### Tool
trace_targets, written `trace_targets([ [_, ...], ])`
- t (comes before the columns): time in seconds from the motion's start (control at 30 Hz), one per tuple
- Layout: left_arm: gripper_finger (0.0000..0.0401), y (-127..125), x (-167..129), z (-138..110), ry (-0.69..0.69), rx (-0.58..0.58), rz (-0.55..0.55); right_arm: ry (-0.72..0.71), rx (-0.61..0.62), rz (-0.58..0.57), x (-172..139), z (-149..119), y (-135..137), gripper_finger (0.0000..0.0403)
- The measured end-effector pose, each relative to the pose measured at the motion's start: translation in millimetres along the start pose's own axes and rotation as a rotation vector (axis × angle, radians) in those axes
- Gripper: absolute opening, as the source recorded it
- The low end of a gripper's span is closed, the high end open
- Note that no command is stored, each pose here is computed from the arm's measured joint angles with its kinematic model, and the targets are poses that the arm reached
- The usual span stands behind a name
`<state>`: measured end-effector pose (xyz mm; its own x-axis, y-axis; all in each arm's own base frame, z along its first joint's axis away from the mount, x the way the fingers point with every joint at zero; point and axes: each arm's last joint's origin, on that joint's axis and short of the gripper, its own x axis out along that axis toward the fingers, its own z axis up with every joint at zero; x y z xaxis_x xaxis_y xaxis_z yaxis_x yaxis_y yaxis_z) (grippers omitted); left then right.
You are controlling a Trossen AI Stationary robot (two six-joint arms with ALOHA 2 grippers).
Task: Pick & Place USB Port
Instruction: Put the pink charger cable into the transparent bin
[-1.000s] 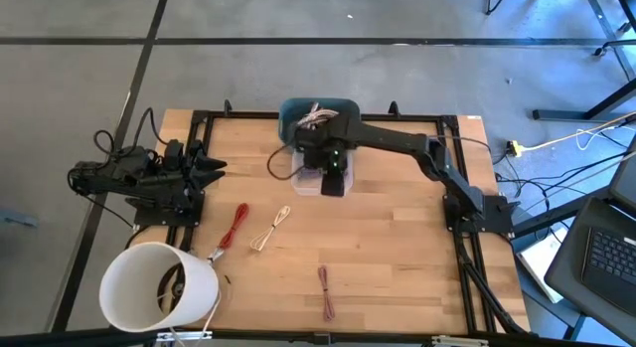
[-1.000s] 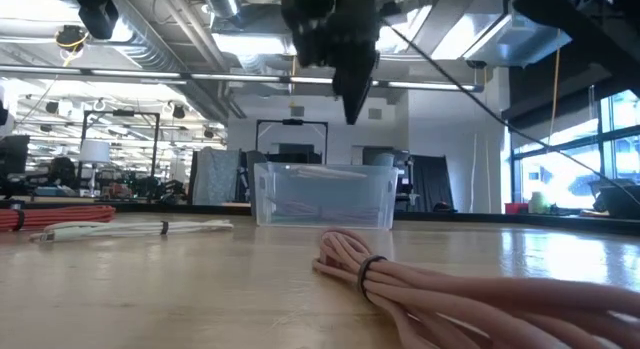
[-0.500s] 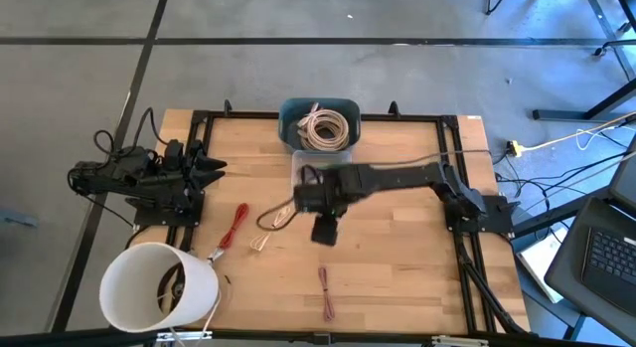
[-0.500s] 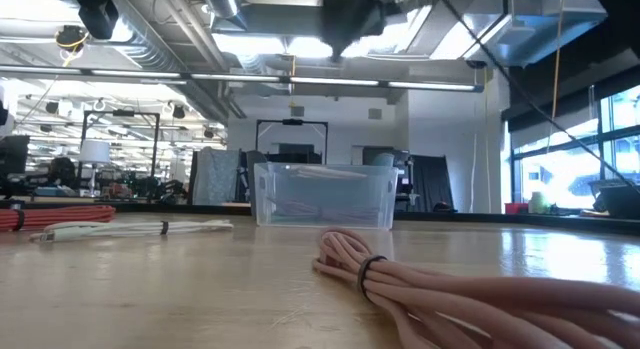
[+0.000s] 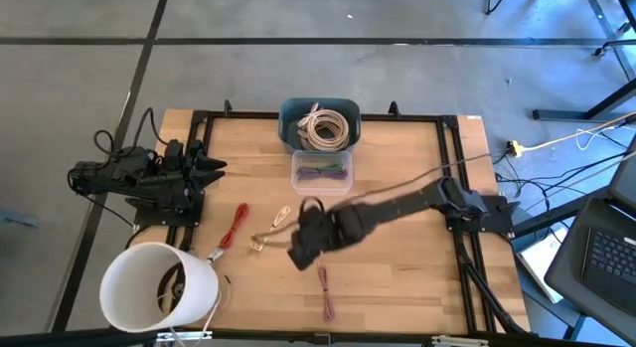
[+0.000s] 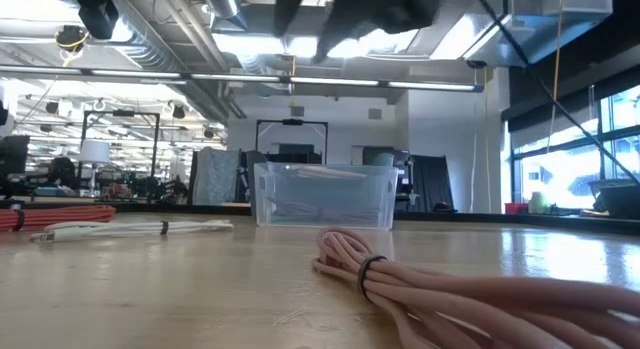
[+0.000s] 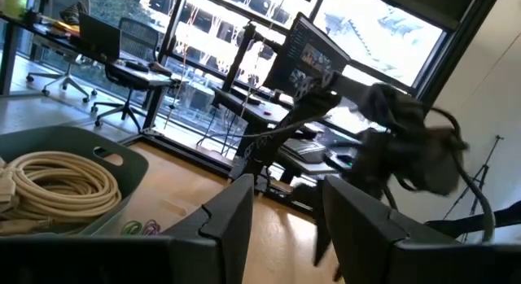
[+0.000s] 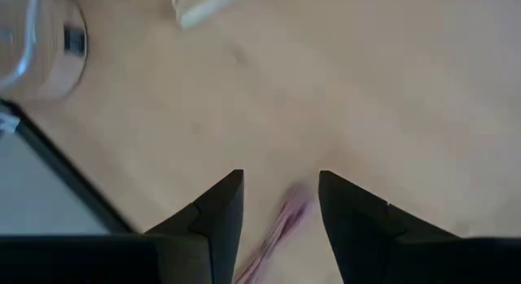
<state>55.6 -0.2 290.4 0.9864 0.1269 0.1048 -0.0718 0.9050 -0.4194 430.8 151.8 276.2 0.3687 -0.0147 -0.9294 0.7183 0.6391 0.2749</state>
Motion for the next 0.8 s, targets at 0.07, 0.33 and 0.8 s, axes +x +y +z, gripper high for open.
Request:
trace_targets([
  [0.07,0.0143,0.0,0.0,0.0,0.0,0.0,0.0,0.025,0.048,-0.002,6.9,-20.7,4.2,0.0161],
  [0.33,0.0143,0.0,0.0,0.0,0.0,0.0,0.0,0.068,0.283,-0.112,35.4,-70.0,-3.0,0.0161],
  [0.8,0.0143,0.0,-0.1,0.0,0.0,0.0,0.0,0.153,0.43,0.004,69.8,-106.8,-0.8,0.0161],
])
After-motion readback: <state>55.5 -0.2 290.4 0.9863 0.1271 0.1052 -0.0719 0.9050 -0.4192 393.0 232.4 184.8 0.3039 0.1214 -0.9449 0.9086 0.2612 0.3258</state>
